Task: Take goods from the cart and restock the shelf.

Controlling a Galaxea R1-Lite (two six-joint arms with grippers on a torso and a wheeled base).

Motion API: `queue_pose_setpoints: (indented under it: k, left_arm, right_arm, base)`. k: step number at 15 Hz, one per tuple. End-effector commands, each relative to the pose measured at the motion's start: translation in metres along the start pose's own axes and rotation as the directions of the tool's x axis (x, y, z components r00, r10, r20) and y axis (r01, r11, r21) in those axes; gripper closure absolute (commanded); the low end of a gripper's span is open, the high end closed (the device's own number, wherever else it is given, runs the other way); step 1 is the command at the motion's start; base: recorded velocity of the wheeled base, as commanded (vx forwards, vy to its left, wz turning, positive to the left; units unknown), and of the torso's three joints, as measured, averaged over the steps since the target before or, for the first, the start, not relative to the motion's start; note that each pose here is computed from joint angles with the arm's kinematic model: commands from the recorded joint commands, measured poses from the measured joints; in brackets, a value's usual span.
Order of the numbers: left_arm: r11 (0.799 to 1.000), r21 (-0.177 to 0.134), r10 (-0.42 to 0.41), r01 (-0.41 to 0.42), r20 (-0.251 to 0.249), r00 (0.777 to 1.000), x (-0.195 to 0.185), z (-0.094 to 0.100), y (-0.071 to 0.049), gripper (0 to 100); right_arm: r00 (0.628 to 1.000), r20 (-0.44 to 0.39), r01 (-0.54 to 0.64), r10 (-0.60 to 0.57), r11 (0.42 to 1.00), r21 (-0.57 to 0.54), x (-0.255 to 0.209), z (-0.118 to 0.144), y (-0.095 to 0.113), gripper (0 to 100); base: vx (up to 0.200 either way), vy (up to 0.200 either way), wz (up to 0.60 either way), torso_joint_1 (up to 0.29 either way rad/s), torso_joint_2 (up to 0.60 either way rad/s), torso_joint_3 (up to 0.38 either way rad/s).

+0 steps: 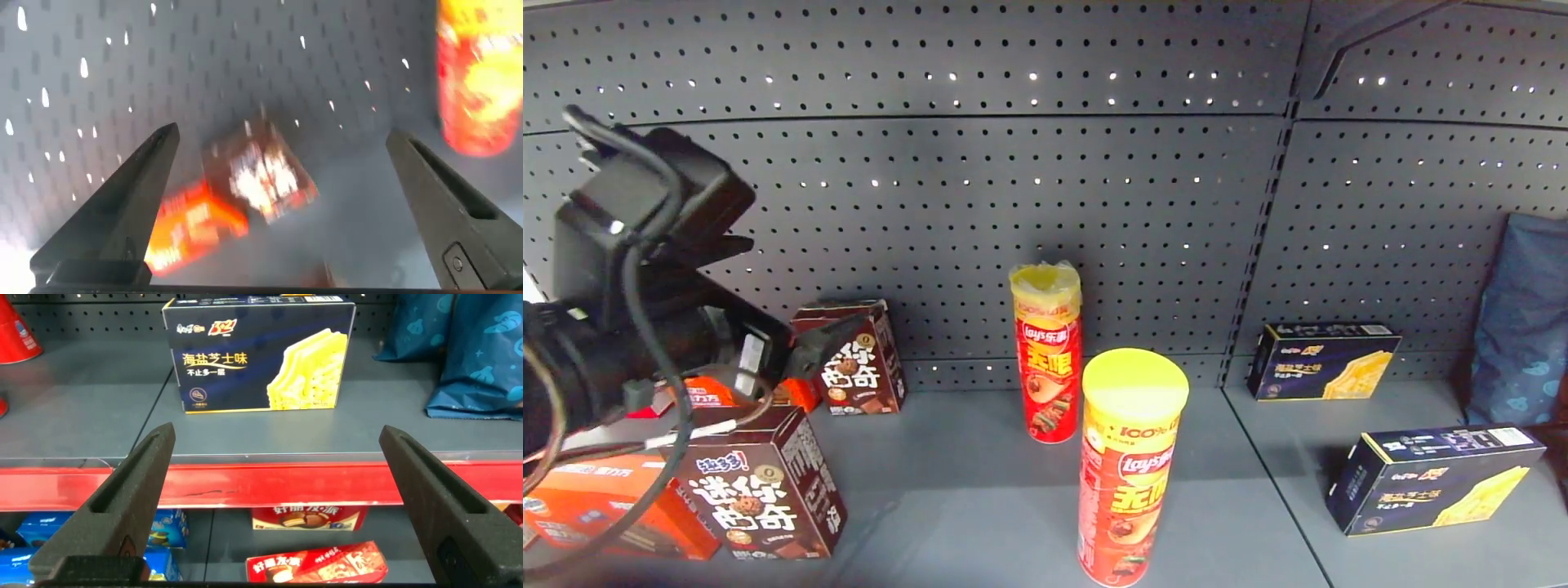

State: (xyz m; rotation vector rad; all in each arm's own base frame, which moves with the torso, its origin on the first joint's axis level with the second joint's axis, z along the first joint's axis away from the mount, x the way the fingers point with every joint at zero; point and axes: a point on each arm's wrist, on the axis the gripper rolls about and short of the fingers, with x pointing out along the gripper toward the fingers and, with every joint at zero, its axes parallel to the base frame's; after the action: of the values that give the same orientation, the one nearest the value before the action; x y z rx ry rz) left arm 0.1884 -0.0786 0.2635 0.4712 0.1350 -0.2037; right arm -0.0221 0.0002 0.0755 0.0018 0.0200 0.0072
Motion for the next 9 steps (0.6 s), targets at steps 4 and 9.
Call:
queue_pose_setpoints:
  k: [4, 9]
  left_arm:
    - [0.995, 0.094, -0.026, 0.040, -0.144, 0.989, 0.097, -0.024, -0.037, 0]
    - [0.995, 0.085, -0.041, 0.056, -0.166, 0.985, 0.120, -0.028, -0.056, 0]
  right_arm:
    - [1.000, -0.001, 0.000, 0.000, 1.000, 0.000, 0.000, 0.000, 0.000, 0]
    - [1.000, -0.001, 0.000, 0.000, 1.000, 0.000, 0.000, 0.000, 0.000, 0]
  base:
    - [0.000, 0.000, 0.00, 0.000, 0.00, 0.000]
    - [0.000, 0.000, 0.00, 0.000, 0.00, 0.000]
